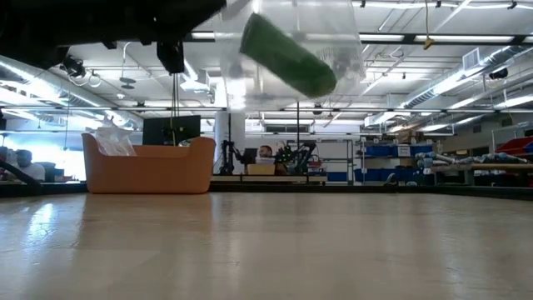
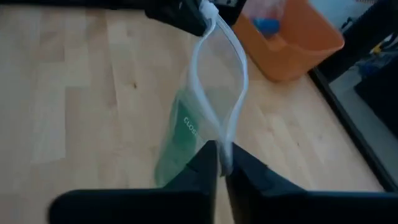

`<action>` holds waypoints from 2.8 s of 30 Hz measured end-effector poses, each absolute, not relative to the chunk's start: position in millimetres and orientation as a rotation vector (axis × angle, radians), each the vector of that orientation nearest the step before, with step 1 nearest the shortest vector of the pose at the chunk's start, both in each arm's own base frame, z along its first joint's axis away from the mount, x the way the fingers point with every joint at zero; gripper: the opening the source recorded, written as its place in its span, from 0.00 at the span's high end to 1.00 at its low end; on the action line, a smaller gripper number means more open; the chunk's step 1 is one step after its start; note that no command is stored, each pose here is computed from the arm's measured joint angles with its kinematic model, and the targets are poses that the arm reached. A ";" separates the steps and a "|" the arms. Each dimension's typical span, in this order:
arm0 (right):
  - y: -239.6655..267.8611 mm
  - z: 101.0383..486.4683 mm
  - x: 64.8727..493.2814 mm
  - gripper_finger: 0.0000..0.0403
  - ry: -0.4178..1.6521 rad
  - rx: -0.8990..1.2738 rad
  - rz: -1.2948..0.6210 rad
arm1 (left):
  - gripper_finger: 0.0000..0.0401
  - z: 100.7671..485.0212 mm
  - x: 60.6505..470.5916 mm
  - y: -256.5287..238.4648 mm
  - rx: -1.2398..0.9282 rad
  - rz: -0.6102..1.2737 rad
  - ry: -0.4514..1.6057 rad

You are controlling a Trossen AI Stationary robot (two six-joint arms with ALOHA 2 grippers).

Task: Roll bandage
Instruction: Close the transparent zip bag

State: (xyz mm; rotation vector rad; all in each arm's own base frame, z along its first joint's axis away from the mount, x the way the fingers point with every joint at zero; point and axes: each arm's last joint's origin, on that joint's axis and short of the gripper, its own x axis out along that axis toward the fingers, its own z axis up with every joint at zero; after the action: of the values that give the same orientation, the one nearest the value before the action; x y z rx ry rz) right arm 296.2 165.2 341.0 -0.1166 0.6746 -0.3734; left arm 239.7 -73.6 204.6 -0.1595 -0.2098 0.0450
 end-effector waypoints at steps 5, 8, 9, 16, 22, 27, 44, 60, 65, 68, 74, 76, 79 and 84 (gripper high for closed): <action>165.8 338.8 294.4 0.75 0.715 -0.070 -0.346 | 1.00 194.1 241.2 -73.6 -0.122 0.068 -0.106; 166.4 341.1 299.4 0.66 0.700 -0.056 -0.297 | 1.00 189.3 243.7 -74.4 -0.091 0.074 -0.038; 164.8 342.3 302.3 0.64 0.689 -0.049 -0.288 | 1.00 188.2 244.9 -74.8 -0.071 0.075 -0.015; 144.4 343.0 332.9 0.63 0.635 -0.034 -0.234 | 1.00 195.3 259.7 -80.1 0.000 0.078 0.093; 137.7 317.7 357.2 0.64 0.695 -0.083 -0.222 | 1.00 208.4 272.9 -84.8 0.034 0.078 0.163; 132.5 309.7 365.5 0.64 0.717 -0.079 -0.215 | 1.00 217.1 278.4 -86.8 0.041 0.078 0.171; 123.7 308.7 372.8 0.86 0.711 -0.058 -0.192 | 1.00 219.9 279.6 -87.5 0.034 0.066 0.160; 125.4 306.6 369.3 0.95 0.745 -0.063 -0.197 | 1.00 221.7 280.0 -87.4 0.029 0.066 0.140; 126.5 303.5 364.9 0.95 0.789 -0.060 -0.209 | 1.00 221.8 280.0 -87.4 0.028 0.066 0.137; 127.7 302.3 362.5 0.95 0.807 -0.058 -0.214 | 1.00 221.8 280.0 -87.4 0.027 0.065 0.136; 131.5 298.9 356.2 0.95 0.857 -0.059 -0.222 | 1.00 222.2 280.0 -87.3 0.026 0.070 0.132; 133.1 297.5 353.4 0.95 0.878 -0.057 -0.227 | 1.00 222.5 280.1 -87.2 0.025 0.071 0.130; 135.4 295.5 349.2 0.95 0.911 -0.043 -0.235 | 1.00 223.7 280.3 -87.0 0.021 0.072 0.118; 140.6 292.8 342.0 0.95 0.962 -0.031 -0.233 | 1.00 225.2 280.5 -87.0 0.030 0.074 0.103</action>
State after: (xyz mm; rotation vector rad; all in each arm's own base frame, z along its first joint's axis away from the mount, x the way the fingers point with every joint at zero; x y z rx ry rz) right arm 342.0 140.6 292.8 -0.0309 0.9617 -0.2327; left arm 280.5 -87.0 225.2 0.0305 0.1030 0.0737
